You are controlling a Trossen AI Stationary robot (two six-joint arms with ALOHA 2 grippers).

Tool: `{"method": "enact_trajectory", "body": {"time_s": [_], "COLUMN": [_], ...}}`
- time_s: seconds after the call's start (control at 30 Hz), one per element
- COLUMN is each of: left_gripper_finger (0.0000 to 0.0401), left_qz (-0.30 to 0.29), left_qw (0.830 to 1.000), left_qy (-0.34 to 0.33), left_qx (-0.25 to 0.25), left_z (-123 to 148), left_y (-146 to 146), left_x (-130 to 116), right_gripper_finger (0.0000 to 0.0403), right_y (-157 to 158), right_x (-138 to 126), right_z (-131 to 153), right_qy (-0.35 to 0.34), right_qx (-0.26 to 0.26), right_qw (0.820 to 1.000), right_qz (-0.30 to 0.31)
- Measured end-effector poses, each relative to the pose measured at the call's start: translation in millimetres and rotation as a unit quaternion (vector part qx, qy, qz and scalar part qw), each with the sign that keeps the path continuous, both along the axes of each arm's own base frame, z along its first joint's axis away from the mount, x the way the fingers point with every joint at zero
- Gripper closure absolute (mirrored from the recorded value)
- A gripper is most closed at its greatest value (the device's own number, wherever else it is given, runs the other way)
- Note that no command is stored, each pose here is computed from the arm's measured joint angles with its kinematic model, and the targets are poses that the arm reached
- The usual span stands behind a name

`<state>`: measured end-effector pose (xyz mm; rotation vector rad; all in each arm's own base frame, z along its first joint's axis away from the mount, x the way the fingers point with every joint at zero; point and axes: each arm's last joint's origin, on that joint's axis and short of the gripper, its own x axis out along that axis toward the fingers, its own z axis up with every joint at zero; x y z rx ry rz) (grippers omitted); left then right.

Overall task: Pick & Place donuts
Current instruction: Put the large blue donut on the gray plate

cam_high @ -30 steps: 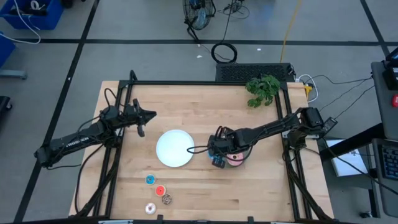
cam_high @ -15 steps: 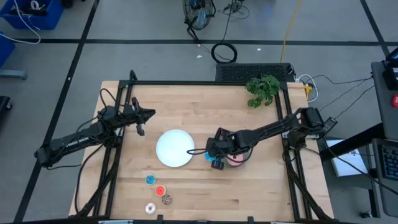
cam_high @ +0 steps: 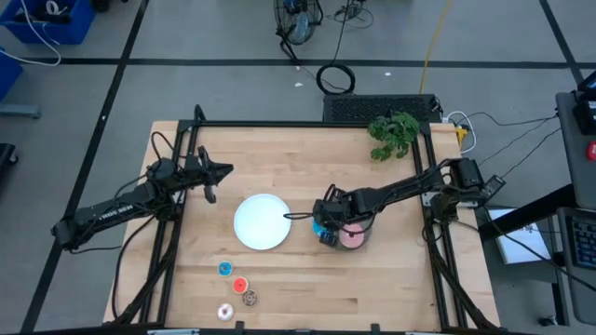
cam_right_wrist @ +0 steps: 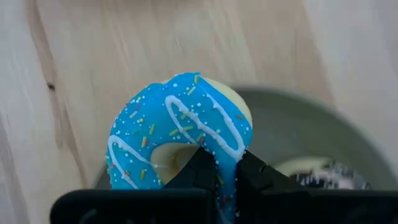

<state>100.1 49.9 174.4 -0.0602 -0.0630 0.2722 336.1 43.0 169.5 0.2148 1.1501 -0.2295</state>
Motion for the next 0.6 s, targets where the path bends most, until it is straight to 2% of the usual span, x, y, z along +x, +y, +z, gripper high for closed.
{"method": "enact_trajectory", "body": {"time_s": [0.23, 0.6], "left_gripper_finger": [0.0364, 0.0364], "left_qz": [-0.004, -0.005], "left_qw": [1.000, 1.000], "left_qy": [-0.001, -0.001], "left_qx": [0.000, -0.002], "left_z": [0.2, 0.2], "left_y": [-0.2, -0.3], "left_x": [0.0, 0.0], "right_gripper_finger": [0.0390, 0.0390], "right_y": [-5.8, -9.5], "right_x": [-1.7, -0.5], "right_z": [-1.4, -4.1], "right_qy": [0.020, 0.006], "right_qx": [0.059, 0.059], "right_qw": [0.998, 0.998], "right_qz": [0.008, 0.001]}}
